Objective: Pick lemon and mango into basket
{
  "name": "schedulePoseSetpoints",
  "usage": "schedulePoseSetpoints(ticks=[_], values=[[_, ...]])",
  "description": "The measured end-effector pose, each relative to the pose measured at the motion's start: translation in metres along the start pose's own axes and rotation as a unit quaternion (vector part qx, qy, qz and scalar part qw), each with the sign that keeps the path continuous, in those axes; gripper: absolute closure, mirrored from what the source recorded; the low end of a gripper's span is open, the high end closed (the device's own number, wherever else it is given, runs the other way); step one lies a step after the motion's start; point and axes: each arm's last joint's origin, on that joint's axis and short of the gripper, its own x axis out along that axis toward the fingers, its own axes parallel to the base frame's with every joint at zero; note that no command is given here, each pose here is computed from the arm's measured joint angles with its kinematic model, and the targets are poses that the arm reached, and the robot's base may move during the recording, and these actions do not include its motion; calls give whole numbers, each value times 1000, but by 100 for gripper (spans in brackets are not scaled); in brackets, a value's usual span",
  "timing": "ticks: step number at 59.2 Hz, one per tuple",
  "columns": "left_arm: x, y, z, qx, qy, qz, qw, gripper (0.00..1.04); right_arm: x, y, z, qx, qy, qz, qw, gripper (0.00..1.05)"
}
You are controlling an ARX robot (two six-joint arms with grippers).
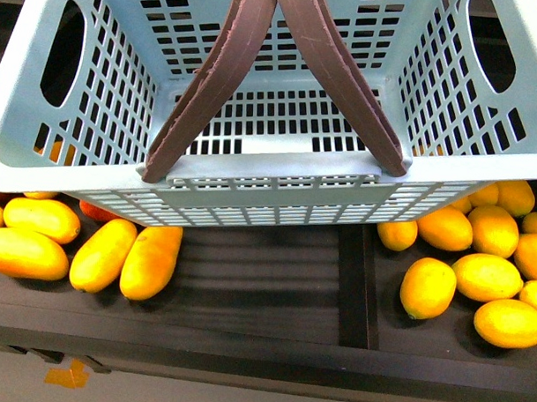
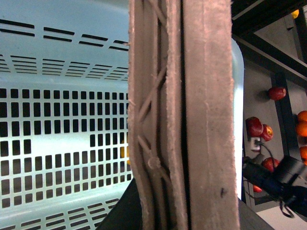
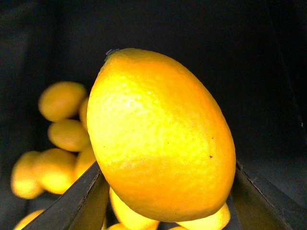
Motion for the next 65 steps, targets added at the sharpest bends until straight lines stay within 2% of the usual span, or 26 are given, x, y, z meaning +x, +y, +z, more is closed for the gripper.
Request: schedulePoseSetpoints(ticks=[7, 19, 25, 30, 37, 43, 55, 65], values=[[0, 0, 0, 0, 0, 0, 1000, 88, -50, 37, 10, -34, -35, 29, 998, 44], [0, 0, 0, 0, 0, 0, 1000, 88, -103, 104, -2, -42, -63, 85, 993, 44], [0, 0, 0, 0, 0, 0, 1000, 88, -121, 143, 2, -46, -96, 110, 988, 44], [0, 0, 0, 0, 0, 0, 1000, 88, -128, 185, 12, -47, -127, 141, 981, 44], [0, 0, 0, 0, 0, 0, 1000, 88, -110, 241, 13, -14, -105, 143, 984, 44], [0, 0, 0, 0, 0, 0, 1000, 88, -101, 292, 18, -17, -101, 166, 981, 44], [0, 0, 0, 0, 0, 0, 1000, 88, -91, 341, 29, -34, -99, 180, 978, 44], [0, 0, 0, 0, 0, 0, 1000, 88, -73, 362, 27, -53, -87, 128, 987, 44]])
